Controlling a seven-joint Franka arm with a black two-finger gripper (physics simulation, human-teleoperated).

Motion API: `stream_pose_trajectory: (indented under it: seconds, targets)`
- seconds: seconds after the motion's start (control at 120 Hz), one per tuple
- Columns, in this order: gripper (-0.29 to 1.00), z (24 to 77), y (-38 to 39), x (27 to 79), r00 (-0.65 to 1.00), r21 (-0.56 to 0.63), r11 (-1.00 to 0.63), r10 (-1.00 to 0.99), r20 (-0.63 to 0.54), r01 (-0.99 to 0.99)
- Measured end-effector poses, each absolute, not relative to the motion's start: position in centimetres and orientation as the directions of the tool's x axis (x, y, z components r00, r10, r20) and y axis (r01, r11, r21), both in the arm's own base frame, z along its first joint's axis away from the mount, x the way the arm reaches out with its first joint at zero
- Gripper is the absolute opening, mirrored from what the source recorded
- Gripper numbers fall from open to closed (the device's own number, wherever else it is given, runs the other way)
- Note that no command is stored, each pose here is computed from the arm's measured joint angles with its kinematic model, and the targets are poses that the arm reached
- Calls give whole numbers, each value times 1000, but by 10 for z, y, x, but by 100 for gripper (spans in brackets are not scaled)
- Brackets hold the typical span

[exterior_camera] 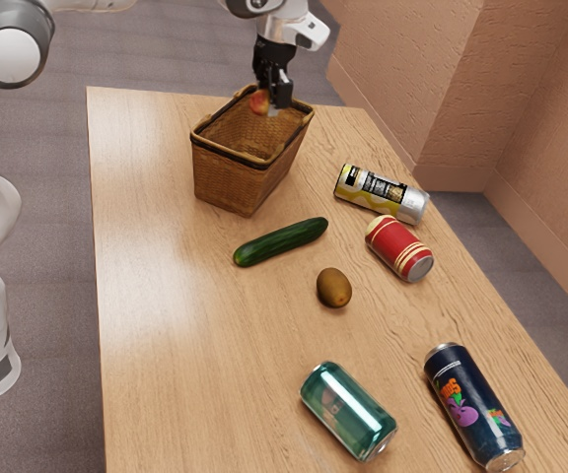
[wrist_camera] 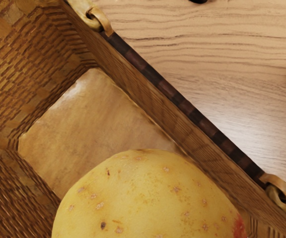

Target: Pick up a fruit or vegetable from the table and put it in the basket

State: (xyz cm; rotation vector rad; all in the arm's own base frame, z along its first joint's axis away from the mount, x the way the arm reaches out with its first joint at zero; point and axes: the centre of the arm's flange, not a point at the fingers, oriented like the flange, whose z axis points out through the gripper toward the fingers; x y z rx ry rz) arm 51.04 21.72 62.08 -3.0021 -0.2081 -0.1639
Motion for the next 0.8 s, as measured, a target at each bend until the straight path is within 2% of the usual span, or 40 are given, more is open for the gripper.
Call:
stream_pose_trajectory:
  seconds: [0.425, 0.8]
  targets:
    - [31, 614, 247, 513, 973, -131, -977, 145, 180, 170]
    - [31, 577, 262, 513, 966, -98, -976, 175, 189, 196]
